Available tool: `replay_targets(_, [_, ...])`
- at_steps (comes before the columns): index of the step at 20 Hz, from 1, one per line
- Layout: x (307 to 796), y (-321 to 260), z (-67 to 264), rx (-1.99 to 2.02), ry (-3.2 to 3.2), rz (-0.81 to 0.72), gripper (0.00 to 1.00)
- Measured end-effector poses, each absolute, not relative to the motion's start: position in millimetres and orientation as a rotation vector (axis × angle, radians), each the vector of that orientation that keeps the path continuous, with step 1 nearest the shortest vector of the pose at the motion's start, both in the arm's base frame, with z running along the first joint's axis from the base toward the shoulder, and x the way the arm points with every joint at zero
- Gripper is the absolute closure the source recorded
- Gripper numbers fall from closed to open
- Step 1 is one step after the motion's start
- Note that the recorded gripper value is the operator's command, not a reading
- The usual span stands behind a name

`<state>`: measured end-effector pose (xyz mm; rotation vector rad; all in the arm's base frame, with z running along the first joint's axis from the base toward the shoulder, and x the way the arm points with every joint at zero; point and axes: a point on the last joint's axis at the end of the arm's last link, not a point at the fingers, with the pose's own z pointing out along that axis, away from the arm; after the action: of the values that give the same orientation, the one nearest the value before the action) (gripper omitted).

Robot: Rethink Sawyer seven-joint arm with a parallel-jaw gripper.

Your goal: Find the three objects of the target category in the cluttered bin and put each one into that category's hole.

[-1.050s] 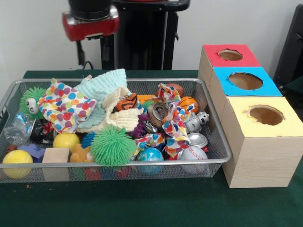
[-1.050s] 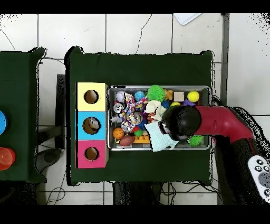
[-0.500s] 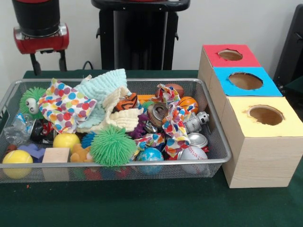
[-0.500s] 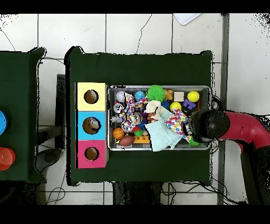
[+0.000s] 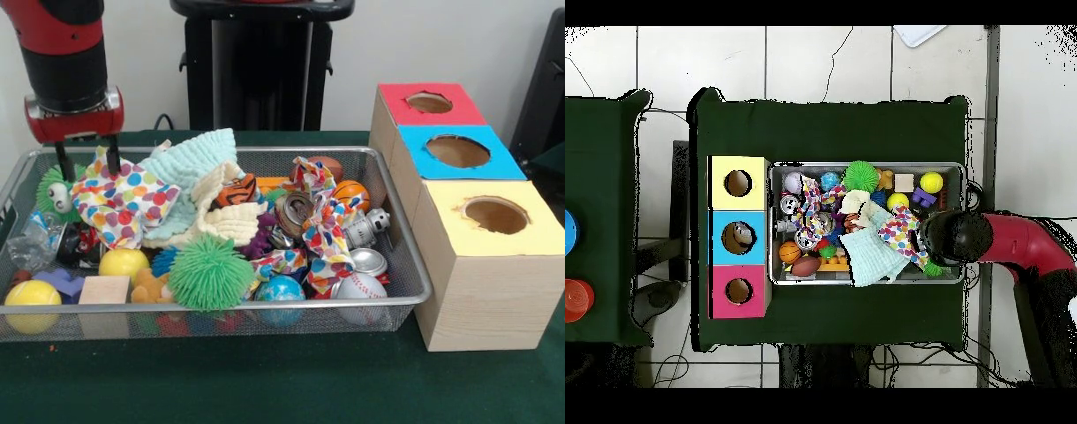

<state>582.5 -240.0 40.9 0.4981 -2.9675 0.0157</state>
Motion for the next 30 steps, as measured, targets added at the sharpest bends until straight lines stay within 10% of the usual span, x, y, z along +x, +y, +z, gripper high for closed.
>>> replay_targets(12, [586.2, -248.6, -5.2, 0.520, -2.986, 0.018, 0.00])
replay_targets(30, [618.4, -332.5, 22.8, 0.442, -3.080, 0.151, 0.00])
